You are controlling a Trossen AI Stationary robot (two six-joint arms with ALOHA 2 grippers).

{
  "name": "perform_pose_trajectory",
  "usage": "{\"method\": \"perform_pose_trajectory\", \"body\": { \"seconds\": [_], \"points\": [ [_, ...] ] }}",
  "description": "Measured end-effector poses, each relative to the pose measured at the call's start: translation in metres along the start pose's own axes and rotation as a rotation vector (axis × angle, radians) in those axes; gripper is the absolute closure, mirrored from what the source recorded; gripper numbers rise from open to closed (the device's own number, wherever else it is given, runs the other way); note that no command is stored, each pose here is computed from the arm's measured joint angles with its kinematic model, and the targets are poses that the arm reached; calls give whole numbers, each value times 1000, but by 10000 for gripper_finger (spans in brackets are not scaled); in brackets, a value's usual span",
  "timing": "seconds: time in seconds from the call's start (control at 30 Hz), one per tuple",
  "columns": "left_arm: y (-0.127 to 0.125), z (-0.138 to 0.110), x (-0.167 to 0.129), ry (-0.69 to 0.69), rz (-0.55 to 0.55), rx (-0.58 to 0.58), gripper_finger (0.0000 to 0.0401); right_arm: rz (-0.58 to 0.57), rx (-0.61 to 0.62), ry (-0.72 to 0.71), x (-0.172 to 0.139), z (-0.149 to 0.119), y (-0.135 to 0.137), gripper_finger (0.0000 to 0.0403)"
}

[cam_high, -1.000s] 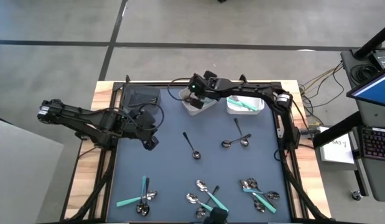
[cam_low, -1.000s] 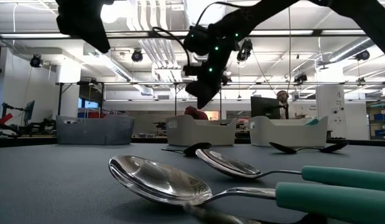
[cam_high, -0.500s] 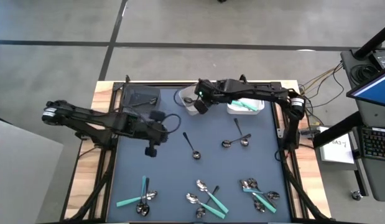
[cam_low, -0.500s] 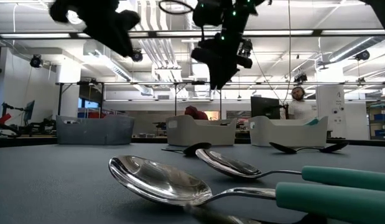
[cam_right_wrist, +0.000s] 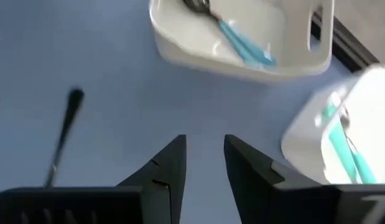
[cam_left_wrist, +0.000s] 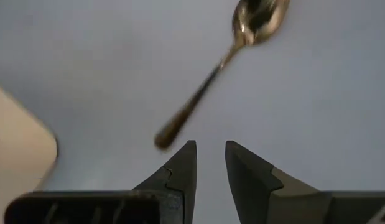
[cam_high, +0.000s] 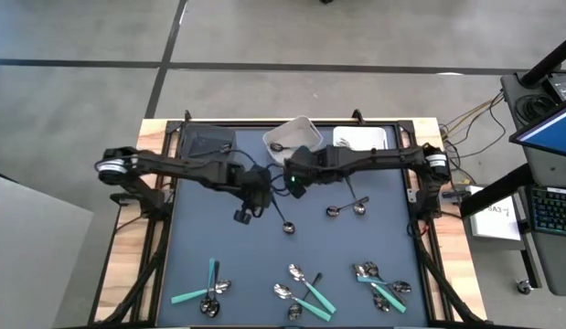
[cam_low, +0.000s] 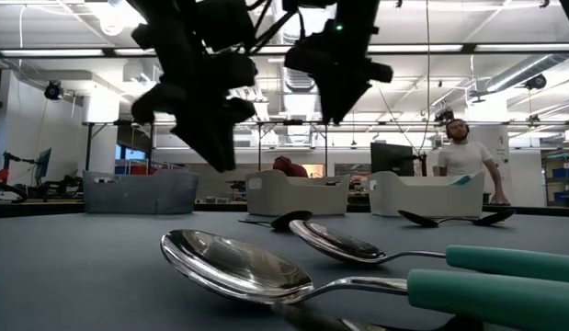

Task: Sort silverware by color (type)
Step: Put the black spoon into the black bin

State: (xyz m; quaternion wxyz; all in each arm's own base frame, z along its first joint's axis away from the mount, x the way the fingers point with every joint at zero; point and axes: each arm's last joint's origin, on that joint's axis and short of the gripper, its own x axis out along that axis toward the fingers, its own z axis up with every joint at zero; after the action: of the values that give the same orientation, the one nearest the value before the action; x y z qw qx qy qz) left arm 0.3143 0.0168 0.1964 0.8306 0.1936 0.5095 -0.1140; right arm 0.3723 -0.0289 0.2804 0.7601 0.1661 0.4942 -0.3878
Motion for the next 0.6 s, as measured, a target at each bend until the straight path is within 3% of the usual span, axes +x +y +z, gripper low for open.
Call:
{"method": "perform_pose_trajectory", "body": {
  "seconds": [0.27,0.6],
  "points": [
    [3,10,29,-102,-29,104,333,-107,28,87,-7,-20,-2,301],
    [3,8,63,-101,-53,201,333,-192,9,162,-11,-29,-9,301]
  ]
}}
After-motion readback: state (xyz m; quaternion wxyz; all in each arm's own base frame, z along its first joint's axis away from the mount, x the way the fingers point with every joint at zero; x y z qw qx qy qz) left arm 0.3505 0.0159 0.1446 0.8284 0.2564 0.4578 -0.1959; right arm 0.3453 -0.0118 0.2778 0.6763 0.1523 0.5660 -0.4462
